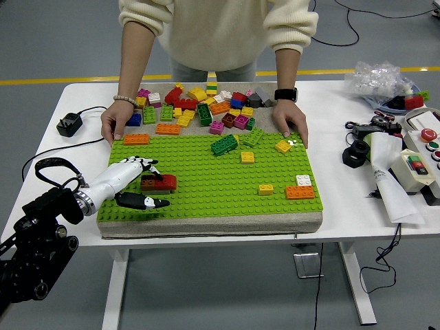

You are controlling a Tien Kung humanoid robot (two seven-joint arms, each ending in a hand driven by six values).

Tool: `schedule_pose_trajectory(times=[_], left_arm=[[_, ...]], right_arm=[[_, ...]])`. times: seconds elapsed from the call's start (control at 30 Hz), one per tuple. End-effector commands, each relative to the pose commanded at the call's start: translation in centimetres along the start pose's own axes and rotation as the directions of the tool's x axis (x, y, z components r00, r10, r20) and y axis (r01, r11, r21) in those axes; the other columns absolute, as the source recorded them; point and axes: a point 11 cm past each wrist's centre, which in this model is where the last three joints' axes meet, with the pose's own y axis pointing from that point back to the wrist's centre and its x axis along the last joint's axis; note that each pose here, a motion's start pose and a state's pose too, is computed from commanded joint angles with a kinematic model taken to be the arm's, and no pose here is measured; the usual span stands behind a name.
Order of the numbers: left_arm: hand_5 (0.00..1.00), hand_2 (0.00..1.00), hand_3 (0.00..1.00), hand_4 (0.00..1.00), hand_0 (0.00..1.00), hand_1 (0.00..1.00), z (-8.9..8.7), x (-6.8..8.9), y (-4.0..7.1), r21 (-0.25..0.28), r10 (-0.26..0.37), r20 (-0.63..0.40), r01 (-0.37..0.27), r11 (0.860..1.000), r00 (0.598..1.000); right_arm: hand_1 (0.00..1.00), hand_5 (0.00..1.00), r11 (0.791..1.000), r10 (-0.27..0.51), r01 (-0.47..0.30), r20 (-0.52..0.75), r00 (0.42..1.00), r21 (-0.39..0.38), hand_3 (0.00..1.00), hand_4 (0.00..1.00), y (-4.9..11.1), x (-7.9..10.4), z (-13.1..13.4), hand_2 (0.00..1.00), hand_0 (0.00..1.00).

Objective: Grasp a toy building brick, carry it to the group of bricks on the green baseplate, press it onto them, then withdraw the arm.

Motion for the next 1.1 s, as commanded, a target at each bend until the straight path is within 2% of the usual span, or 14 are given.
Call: schedule_pose_trajectory(times=[0.23, 0.4, 0.6, 0.63, 0.67, 0.77, 0.8, 0.83, 0.87, 1.03, 1.07, 1.1], left_arm=[[0.678, 0.926, 0.600, 0.998, 0.998, 0.950, 0.5, 0.8, 0.2, -0.022, 0.025, -0.008, -0.025, 0.999, 1.000], [0.672, 0.919, 0.600, 0.998, 0.998, 0.943, 1.6, 2.6, 0.6, -0.067, 0.083, -0.072, -0.088, 0.994, 0.994], [0.661, 0.908, 0.600, 0.998, 0.998, 0.934, 2.3, 4.5, 1.1, -0.096, 0.141, -0.128, -0.153, 0.983, 0.982], [0.661, 0.908, 0.600, 0.998, 0.998, 0.934, 2.5, 5.1, 1.2, -0.101, 0.160, -0.146, -0.176, 0.979, 0.976], [0.666, 0.874, 0.607, 0.998, 0.998, 0.893, 2.5, 5.4, 1.3, -0.104, 0.170, -0.157, -0.188, 0.977, 0.973], [0.666, 0.874, 0.607, 0.998, 0.998, 0.893, 2.7, 6.6, 1.8, -0.110, 0.218, -0.210, -0.245, 0.963, 0.953], [0.666, 0.874, 0.607, 0.998, 0.998, 0.893, 2.6, 7.4, 2.1, -0.110, 0.250, -0.242, -0.283, 0.953, 0.937], [0.666, 0.874, 0.607, 0.998, 0.998, 0.893, 2.6, 7.6, 2.2, -0.110, 0.256, -0.251, -0.290, 0.951, 0.934], [0.663, 0.839, 0.699, 0.998, 0.998, 0.844, 2.5, 8.2, 2.4, -0.108, 0.279, -0.274, -0.318, 0.942, 0.920], [0.663, 0.839, 0.699, 0.998, 0.998, 0.844, 1.7, 10.1, 3.6, -0.087, 0.354, -0.411, -0.423, 0.902, 0.840], [0.664, 0.827, 0.860, 0.998, 0.961, 0.818, 1.4, 10.5, 3.9, -0.079, 0.366, -0.448, -0.444, 0.893, 0.816], [0.664, 0.827, 0.860, 0.998, 0.961, 0.818, 1.2, 10.7, 4.1, -0.074, 0.370, -0.474, -0.455, 0.887, 0.799]], right_arm=[[0.701, 0.683, 1.000, -0.001, 0.001, 0.004, 1.000, -0.001, 0.681, 0.944, 0.0, 0.0, 0.1, 0.736, 0.779], [0.701, 0.683, 1.000, 0.000, 0.000, 0.007, 1.000, 0.000, 0.681, 0.944, 0.0, 0.1, 0.1, 0.737, 0.779], [0.700, 0.683, 1.000, -0.001, 0.001, 0.013, 1.000, -0.001, 0.681, 0.944, 0.0, 0.0, 0.1, 0.737, 0.779], [0.700, 0.683, 1.000, -0.002, 0.002, 0.015, 1.000, -0.001, 0.681, 0.944, 0.0, 0.0, 0.1, 0.737, 0.779], [0.701, 0.683, 1.000, -0.002, 0.002, 0.015, 1.000, -0.001, 0.681, 0.943, 0.0, 0.0, 0.1, 0.737, 0.779], [0.701, 0.683, 1.000, -0.003, 0.003, 0.018, 1.000, -0.003, 0.681, 0.943, 0.0, 0.0, 0.2, 0.737, 0.779], [0.701, 0.683, 1.000, -0.002, 0.002, 0.020, 1.000, -0.004, 0.681, 0.943, 0.0, 0.0, 0.2, 0.737, 0.779], [0.701, 0.683, 1.000, -0.002, 0.002, 0.021, 1.000, -0.004, 0.681, 0.943, 0.0, 0.0, 0.2, 0.737, 0.779], [0.700, 0.682, 1.000, -0.002, 0.002, 0.023, 1.000, -0.004, 0.682, 0.944, 0.0, -0.1, 0.2, 0.737, 0.778], [0.700, 0.682, 1.000, -0.004, 0.004, 0.028, 1.000, -0.003, 0.682, 0.944, 0.0, -0.3, 0.1, 0.737, 0.778], [0.700, 0.682, 1.000, -0.005, 0.005, 0.028, 1.000, -0.003, 0.682, 0.944, 0.0, -0.4, 0.2, 0.737, 0.779], [0.700, 0.682, 1.000, -0.005, 0.005, 0.029, 1.000, -0.003, 0.682, 0.944, 0.0, -0.4, 0.2, 0.737, 0.779]])
